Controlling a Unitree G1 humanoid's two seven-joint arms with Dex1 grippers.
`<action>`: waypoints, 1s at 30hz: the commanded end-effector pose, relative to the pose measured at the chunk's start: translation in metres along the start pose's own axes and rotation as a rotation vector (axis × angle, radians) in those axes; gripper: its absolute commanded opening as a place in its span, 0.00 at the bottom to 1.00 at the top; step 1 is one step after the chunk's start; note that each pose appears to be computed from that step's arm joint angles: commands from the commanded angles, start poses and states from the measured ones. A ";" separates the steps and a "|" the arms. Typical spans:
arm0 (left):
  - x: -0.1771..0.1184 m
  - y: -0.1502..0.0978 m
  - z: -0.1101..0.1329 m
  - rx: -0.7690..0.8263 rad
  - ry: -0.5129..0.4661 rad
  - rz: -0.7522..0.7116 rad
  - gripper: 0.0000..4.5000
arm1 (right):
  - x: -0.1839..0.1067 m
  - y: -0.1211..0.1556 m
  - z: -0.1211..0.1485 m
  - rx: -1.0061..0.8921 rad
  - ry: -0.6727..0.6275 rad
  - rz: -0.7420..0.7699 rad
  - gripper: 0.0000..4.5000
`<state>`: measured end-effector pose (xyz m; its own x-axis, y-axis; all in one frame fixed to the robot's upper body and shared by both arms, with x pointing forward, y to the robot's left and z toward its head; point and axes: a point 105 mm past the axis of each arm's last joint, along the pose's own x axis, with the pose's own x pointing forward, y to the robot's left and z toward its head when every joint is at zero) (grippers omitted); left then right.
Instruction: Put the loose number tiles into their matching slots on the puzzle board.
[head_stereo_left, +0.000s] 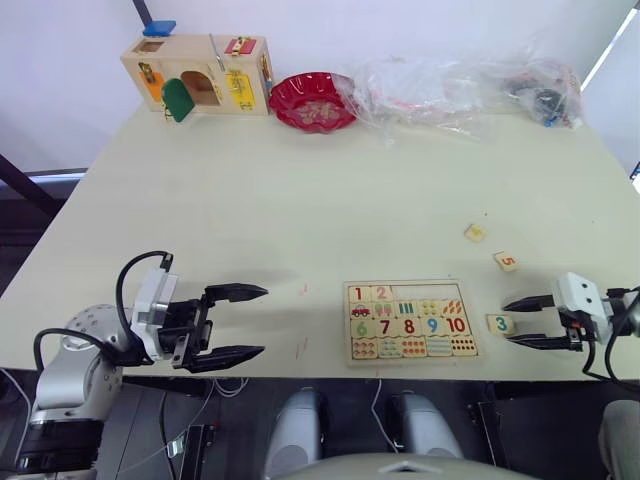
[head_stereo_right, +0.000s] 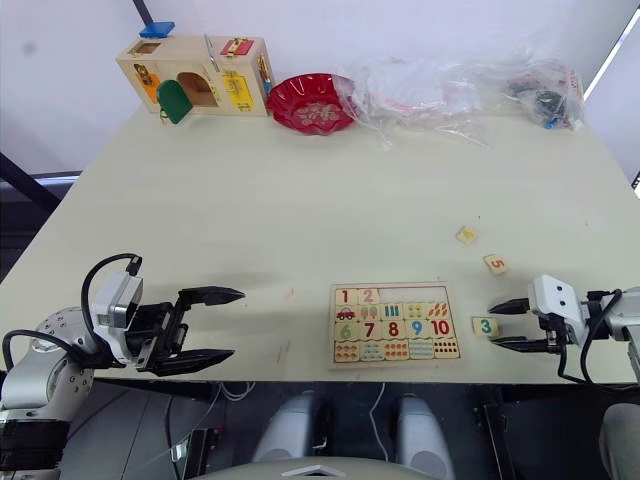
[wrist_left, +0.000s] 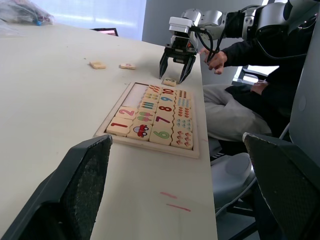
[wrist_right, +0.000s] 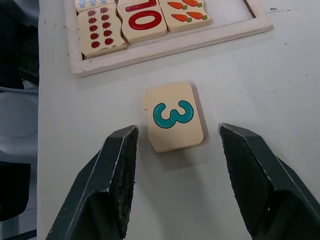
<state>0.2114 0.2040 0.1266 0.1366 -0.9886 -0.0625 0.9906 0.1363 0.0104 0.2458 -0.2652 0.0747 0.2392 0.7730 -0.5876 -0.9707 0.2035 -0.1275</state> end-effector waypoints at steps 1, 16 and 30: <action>0.001 -0.003 0.006 0.032 0.013 -0.035 1.00 | 0.001 -0.001 0.000 -0.010 0.001 -0.003 0.60; 0.001 -0.003 0.007 0.050 -0.008 -0.018 1.00 | 0.005 -0.004 0.003 -0.014 -0.018 -0.008 0.60; -0.001 -0.006 0.003 0.046 -0.027 -0.004 1.00 | 0.007 -0.005 0.003 -0.011 -0.026 -0.004 0.48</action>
<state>0.2077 0.2036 0.1220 0.1441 -0.9883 -0.0502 0.9896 0.1438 0.0098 0.2519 -0.2595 0.0737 0.2485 0.7891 -0.5618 -0.9686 0.2081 -0.1360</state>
